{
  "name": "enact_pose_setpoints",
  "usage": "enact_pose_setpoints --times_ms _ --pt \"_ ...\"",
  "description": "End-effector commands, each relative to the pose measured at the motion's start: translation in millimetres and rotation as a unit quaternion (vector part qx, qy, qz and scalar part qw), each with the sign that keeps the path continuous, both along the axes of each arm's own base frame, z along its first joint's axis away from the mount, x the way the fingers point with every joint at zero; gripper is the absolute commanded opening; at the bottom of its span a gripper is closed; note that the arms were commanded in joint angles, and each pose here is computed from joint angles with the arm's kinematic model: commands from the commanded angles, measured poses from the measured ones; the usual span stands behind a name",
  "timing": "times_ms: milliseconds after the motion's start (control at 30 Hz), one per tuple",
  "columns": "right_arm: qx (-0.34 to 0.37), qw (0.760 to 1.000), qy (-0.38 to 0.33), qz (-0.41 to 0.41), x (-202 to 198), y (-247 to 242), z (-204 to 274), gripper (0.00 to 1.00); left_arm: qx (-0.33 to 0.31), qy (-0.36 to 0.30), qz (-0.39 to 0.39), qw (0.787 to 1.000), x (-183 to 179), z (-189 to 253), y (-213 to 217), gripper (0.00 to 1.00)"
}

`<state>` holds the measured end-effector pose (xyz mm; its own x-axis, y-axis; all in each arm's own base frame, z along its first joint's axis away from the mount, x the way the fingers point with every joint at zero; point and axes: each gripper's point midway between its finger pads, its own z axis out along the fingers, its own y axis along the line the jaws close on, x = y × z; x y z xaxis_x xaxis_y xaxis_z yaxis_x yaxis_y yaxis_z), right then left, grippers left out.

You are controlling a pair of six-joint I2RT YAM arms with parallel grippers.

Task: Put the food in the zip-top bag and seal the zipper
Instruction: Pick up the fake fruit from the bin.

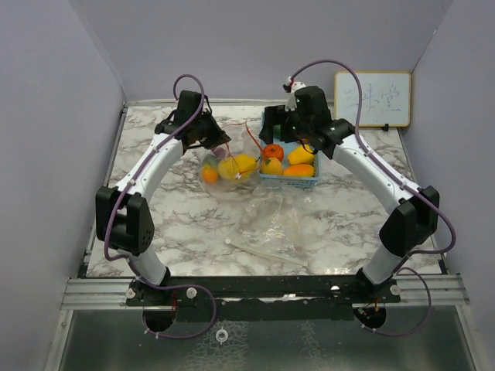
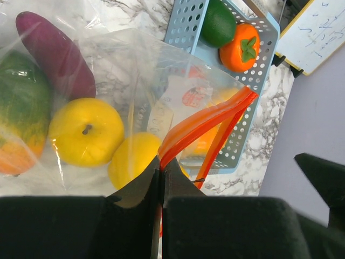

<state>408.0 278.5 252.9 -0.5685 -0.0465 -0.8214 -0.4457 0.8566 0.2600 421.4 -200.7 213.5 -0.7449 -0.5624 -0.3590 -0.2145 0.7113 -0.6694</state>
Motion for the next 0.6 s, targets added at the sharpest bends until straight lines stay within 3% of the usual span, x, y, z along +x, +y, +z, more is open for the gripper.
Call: enact_pose_setpoints --times_ms 0,67,267,400,567 --pt "-0.051 0.982 0.048 -0.173 29 -81 -19 1.0 -0.027 -0.009 -0.009 1.0 3 13 -5 0.0" --pt "-0.07 0.977 0.066 -0.191 33 -91 -38 1.0 -0.088 -0.008 -0.014 0.996 3 21 -11 0.0" --pt "-0.115 0.96 0.139 -0.214 35 -96 -97 1.0 -0.286 0.005 -0.029 0.958 -5 57 -30 0.0" --pt "-0.118 0.958 0.157 -0.209 35 -92 -117 1.0 -0.338 0.027 -0.005 0.941 -3 63 -17 0.0" --pt "-0.138 0.948 0.169 -0.232 33 -101 -131 1.0 -0.373 -0.003 0.002 0.928 15 103 -3 0.0"
